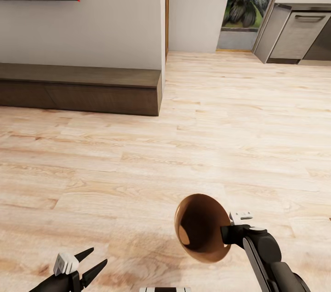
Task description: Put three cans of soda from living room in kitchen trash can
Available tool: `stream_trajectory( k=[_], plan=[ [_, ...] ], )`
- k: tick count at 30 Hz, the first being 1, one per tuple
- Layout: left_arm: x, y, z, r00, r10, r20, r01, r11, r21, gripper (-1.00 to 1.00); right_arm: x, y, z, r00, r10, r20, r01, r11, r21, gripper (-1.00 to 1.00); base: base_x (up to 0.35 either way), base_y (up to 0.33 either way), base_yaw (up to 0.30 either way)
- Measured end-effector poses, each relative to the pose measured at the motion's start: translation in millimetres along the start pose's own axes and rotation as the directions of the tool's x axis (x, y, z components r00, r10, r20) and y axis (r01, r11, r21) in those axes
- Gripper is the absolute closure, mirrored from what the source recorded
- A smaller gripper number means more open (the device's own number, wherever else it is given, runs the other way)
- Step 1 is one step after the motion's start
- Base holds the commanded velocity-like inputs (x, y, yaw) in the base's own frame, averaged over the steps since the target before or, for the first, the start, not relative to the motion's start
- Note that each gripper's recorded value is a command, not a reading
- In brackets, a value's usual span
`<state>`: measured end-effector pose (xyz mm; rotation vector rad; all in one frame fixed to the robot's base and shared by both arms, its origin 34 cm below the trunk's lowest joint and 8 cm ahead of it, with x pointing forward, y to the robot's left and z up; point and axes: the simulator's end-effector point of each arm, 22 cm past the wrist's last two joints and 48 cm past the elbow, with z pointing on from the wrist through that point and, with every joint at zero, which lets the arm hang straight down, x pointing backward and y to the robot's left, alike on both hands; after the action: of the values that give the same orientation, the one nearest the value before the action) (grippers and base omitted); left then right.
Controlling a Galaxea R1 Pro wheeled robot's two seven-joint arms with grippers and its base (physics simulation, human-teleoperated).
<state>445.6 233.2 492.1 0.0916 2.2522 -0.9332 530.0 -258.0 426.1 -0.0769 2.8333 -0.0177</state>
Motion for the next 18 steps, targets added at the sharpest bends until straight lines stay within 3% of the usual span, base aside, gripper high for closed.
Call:
stream_trajectory(
  k=[18],
  plan=[
    [-1.6, 1.9, -2.3, 1.0, 0.0, 0.006, 0.0, 1.0, -0.006, -1.0, -1.6, -0.1, -1.8, 1.0, 0.0, 0.005, 0.0, 1.0, 0.0, 1.0, 0.0, 0.0, 0.0]
  ],
)
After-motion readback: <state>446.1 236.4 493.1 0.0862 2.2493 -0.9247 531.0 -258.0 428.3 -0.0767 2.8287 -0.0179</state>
